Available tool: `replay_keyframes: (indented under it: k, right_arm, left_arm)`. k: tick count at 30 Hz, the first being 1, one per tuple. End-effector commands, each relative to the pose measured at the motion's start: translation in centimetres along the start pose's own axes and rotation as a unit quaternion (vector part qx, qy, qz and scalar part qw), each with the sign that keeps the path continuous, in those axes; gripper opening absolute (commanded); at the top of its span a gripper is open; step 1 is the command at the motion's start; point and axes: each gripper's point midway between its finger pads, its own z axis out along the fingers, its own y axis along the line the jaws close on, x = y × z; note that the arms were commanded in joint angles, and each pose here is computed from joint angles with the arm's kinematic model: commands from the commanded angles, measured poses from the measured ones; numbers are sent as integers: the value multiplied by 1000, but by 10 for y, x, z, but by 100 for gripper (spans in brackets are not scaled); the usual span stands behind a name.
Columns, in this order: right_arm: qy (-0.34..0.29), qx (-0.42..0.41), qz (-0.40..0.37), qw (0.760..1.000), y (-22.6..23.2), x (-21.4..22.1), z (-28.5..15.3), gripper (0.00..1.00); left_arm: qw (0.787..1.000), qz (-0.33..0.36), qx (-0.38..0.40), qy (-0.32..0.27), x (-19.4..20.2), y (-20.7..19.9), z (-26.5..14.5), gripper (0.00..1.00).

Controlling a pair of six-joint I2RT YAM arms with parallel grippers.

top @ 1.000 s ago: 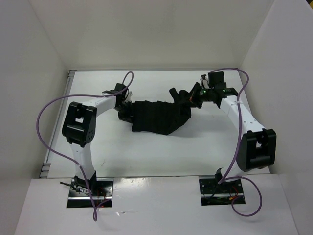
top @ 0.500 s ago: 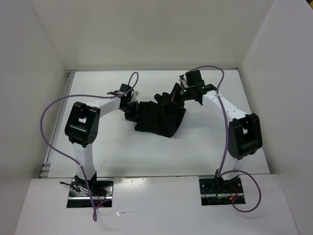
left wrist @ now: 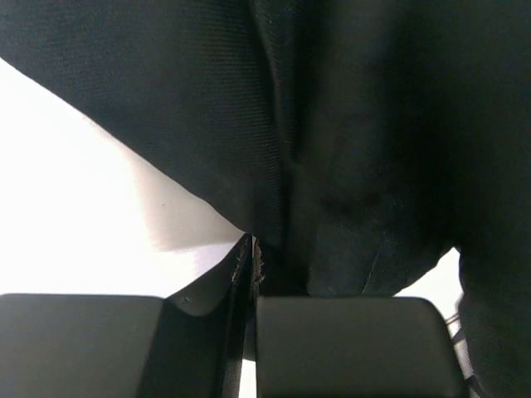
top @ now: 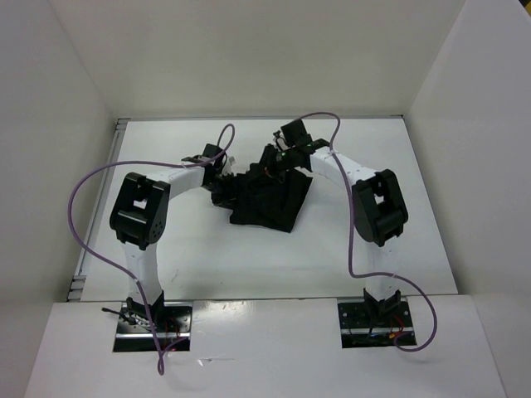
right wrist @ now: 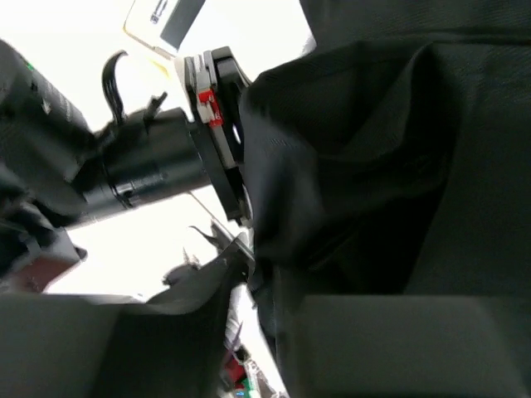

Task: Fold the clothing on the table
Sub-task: Fold the skirt

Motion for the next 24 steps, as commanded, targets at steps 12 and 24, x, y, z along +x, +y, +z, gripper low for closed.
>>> replay_keyframes:
  k: [12,24]
  right_arm:
    - [-55,-146,-122,980,110,-16,-64,55]
    - [-162,-22,-45,986,9,-34,-119,37]
  left_arm:
    - [987,-3,-63,-149,-82,22,-120,23]
    - [958,144,239,-72,-20,-139,-147,20]
